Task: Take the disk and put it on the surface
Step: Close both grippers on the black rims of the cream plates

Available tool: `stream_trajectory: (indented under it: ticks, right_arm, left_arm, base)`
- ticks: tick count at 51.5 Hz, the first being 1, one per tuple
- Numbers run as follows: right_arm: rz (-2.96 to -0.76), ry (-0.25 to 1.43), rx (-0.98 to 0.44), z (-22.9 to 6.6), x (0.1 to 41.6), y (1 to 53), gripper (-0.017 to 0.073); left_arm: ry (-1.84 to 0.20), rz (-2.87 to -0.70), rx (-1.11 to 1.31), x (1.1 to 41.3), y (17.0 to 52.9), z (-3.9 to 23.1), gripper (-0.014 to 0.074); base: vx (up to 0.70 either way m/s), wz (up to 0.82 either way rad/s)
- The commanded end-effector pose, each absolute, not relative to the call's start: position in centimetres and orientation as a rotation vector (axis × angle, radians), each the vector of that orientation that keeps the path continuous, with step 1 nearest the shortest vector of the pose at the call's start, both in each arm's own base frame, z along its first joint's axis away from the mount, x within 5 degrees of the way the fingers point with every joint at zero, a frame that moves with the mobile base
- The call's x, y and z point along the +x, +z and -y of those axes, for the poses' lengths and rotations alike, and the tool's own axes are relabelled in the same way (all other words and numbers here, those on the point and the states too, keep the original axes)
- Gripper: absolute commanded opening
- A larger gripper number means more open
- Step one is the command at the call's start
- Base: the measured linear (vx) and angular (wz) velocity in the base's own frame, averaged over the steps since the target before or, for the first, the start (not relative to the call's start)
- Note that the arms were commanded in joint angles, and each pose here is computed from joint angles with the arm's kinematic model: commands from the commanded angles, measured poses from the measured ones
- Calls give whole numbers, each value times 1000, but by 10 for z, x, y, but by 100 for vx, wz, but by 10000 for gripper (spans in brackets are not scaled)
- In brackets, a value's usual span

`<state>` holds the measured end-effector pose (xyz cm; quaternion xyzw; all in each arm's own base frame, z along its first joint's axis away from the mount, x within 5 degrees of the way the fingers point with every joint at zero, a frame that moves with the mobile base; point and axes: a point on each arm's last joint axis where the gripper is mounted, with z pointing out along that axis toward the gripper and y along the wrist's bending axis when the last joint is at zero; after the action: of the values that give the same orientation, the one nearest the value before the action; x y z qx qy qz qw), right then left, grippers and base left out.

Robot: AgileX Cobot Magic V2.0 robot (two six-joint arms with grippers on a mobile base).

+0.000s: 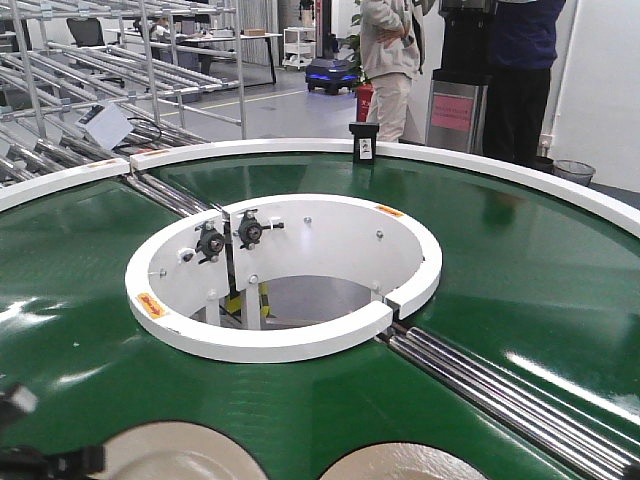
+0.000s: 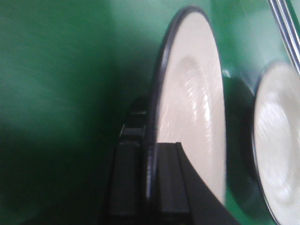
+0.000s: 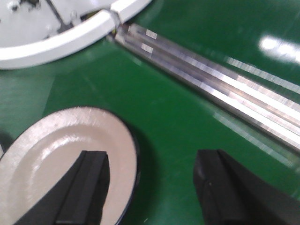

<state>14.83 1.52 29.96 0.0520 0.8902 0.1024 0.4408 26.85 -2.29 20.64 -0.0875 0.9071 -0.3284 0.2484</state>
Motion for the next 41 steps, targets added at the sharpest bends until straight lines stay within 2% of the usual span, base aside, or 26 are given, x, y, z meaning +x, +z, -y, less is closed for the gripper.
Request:
stream_trajectory:
  ticks: [1,6,12,19,26,32,41]
  right_arm:
    - [-2202,335,187,-19,166,313,464]
    - [-2304,392,230,-23,185,303,464]
    - [-2419,381,255,-23,208,279,464]
    - [-2510,373,280,-24,234,248,464]
    - [-2606,434,230,-30,252,218,464]
    - [-2633,486,120,-35,263,198,464]
    - [-2671,657,105,-46,273,173,464]
  left_arm:
    - [-927,-2326,-354,266,241,12,-7]
    - [-909,-2246,-419,257,259,-2,-6]
    - [-891,-2163,-485,245,278,-13,-5]
    - [-901,-2118,-477,235,292,-12,-5]
    - [-912,-2118,-463,233,294,-10,-5]
    - [-925,-2124,-456,232,293,-9,-5]
    - [-925,-2124,-456,232,293,-9,-5]
  base:
    - [0,0]
    - [0,0]
    - [0,0]
    - [0,0]
    - [0,0]
    - [0,0]
    - [0,0]
